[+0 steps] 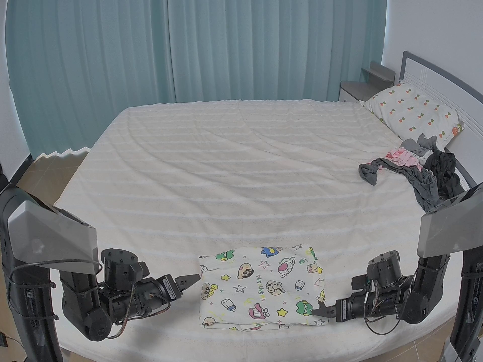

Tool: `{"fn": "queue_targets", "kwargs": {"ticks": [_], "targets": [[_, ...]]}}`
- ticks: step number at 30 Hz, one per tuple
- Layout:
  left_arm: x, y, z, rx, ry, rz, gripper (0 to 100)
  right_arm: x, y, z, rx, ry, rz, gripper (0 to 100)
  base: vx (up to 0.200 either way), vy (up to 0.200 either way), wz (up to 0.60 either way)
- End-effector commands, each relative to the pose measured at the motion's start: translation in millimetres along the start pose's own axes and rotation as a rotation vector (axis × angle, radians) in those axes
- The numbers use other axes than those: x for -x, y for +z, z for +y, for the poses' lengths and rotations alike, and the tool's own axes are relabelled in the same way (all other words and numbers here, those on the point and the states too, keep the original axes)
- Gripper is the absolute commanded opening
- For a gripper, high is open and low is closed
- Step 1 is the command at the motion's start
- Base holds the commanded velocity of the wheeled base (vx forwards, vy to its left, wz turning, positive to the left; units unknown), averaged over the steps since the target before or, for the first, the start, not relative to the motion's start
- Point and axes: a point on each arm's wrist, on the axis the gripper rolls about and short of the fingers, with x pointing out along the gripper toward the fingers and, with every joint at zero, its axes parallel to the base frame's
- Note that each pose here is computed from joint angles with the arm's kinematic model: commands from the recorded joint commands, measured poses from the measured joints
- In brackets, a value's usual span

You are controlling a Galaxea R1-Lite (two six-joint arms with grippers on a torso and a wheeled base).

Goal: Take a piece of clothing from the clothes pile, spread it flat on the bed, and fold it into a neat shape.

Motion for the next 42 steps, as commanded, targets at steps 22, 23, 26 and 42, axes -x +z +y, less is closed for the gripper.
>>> {"fn": "queue_targets", "kwargs": {"ticks": [22, 23, 26, 42], "targets": [[-98.0, 3.0, -27.7, -0.199, 0.098, 0.075, 100, -76.7, 44.4, 3.0, -0.003, -0.054, -0.028, 100, 0.000, 0.000, 0.00], [-98.9, -0.2, -32.2, -0.209, 0.087, 0.081, 100, -79.9, 46.7, 5.3, -0.030, -0.046, -0.037, 100, 0.000, 0.000, 0.00], [-99.1, -2.6, -34.5, -0.214, 0.082, 0.086, 100, -78.2, 49.0, 6.9, -0.064, -0.034, -0.043, 100, 0.000, 0.000, 0.00], [-103.2, -11.0, -46.4, -0.237, 0.071, 0.120, 0, -87.8, 45.1, 37.0, -0.019, -0.005, 0.056, 100, 0.000, 0.000, 0.00]]}}
